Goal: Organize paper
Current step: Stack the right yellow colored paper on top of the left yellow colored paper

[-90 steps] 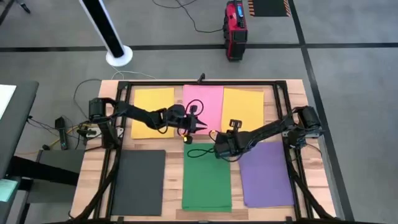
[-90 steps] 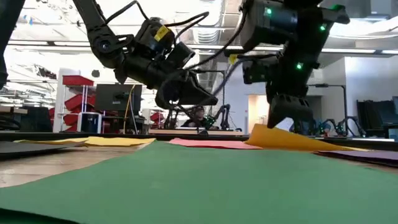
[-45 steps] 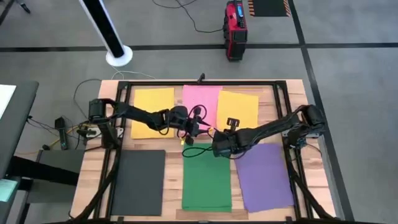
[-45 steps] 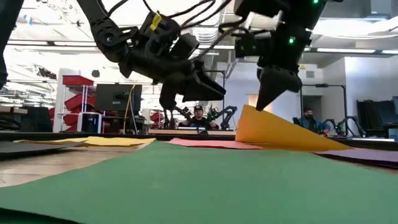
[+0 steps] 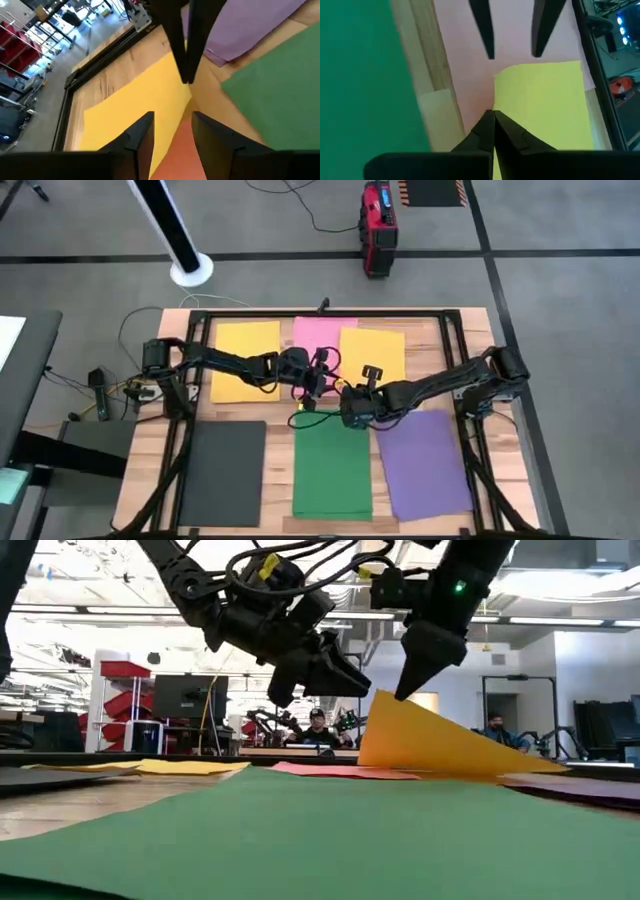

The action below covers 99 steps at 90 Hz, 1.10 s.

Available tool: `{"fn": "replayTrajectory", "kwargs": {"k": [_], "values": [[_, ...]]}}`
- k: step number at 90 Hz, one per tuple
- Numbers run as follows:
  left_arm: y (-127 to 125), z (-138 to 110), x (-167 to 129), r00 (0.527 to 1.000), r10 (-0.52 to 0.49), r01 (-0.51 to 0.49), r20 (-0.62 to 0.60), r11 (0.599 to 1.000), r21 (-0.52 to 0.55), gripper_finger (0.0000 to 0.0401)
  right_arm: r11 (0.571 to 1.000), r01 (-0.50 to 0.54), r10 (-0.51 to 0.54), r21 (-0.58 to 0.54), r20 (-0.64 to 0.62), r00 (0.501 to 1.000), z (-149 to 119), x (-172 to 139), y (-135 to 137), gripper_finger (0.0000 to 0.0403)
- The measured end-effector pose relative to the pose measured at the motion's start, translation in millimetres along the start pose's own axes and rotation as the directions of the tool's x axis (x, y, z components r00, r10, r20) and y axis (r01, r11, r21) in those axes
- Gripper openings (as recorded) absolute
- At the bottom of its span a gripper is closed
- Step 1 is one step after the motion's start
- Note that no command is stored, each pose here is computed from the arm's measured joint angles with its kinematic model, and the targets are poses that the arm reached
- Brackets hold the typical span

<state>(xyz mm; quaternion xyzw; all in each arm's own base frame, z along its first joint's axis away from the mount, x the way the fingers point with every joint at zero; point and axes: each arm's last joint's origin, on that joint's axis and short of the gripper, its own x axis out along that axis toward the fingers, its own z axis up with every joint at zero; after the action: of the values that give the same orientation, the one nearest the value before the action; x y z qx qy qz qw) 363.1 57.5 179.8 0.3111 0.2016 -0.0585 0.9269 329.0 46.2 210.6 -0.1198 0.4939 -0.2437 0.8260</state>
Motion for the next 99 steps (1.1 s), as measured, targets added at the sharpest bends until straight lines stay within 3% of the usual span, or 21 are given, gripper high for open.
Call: {"fn": "replayTrajectory", "kwargs": {"k": [56,68,83,99], "values": [[0,-1,0,1.000,0.003,-0.003,-0.004,0.999,-0.052,0.0119,1.000,-0.014,0.012,0.021,0.058,0.998,13,-4,-4,0.0000],[0,-1,0,1.000,0.002,-0.002,-0.007,0.998,-0.059,0.0090,1.000,-0.014,0.012,0.020,0.058,0.998,13,-4,-4,0.0000],[0,-1,0,1.000,0.015,-0.016,-0.022,0.999,-0.032,0.0011,1.000,-0.014,0.013,0.023,0.060,0.998,14,-4,-4,0.0000],[0,-1,0,0.999,0.021,-0.020,-0.030,1.000,0.006,0.0001,1.000,-0.014,0.013,0.023,0.061,0.998,14,-4,-4,0.0000]]}}
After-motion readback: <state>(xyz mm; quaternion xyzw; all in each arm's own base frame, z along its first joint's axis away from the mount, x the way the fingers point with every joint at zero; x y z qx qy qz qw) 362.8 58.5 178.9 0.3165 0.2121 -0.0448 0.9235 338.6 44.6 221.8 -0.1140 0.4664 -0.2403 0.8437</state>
